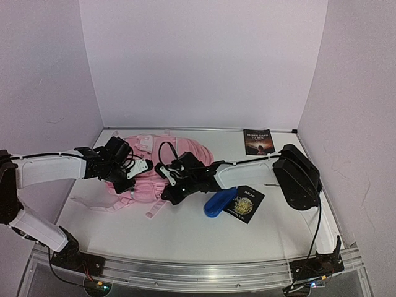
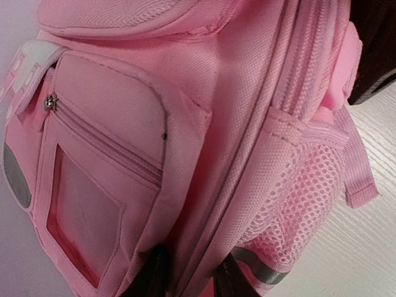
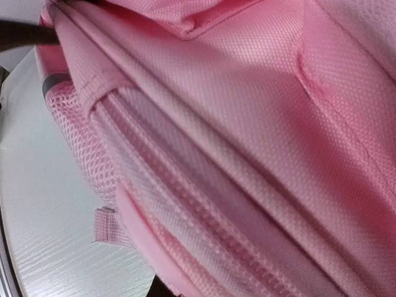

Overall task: Pack the student bag
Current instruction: Zip the student bag at the center of the board.

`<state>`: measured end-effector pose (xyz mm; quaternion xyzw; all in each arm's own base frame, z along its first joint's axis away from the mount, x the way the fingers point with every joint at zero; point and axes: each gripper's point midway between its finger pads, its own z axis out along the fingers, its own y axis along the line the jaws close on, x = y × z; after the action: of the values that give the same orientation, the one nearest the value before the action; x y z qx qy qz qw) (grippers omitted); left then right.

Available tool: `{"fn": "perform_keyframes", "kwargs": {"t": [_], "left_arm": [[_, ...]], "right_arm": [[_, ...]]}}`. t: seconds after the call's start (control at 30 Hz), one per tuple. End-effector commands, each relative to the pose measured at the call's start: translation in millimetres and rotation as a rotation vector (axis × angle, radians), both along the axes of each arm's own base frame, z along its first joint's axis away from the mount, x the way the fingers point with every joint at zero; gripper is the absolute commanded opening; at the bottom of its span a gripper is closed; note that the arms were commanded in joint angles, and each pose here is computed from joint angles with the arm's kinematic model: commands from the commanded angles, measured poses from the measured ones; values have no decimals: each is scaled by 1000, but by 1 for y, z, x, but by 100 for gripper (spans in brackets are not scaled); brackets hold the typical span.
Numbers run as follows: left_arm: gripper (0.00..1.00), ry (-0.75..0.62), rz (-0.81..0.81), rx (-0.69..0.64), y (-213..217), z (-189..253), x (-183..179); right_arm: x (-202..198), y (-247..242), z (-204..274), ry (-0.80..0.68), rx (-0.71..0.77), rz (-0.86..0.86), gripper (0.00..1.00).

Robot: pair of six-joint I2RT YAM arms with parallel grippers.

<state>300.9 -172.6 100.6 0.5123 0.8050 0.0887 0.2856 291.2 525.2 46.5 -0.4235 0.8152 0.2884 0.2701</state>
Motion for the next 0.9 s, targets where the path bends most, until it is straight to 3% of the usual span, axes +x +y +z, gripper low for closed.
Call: {"fn": "perform_keyframes", "kwargs": {"t": [0.0, 0.17, 0.47, 0.53, 0.6, 0.7, 0.87], "left_arm": [[11, -122, 56, 91, 19, 18, 19], [1, -155, 91, 134, 38, 25, 19], [0, -169, 126, 149, 57, 33, 22], [11, -148, 98, 61, 38, 44, 17], [34, -147, 36, -15, 11, 55, 6], [51, -140, -80, -61, -30, 55, -21], [56, -163, -188, -70, -67, 44, -49]], "right_arm": [[13, -14, 53, -31, 87, -13, 0], [22, -61, 33, -6, 13, -43, 0], [15, -87, 36, -1, -8, 0, 0], [15, -76, 43, 37, 34, 8, 0], [11, -61, 51, 92, 85, 21, 0], [6, -38, 62, 141, 140, 42, 0], [-3, -19, 78, 184, 198, 68, 0]]}}
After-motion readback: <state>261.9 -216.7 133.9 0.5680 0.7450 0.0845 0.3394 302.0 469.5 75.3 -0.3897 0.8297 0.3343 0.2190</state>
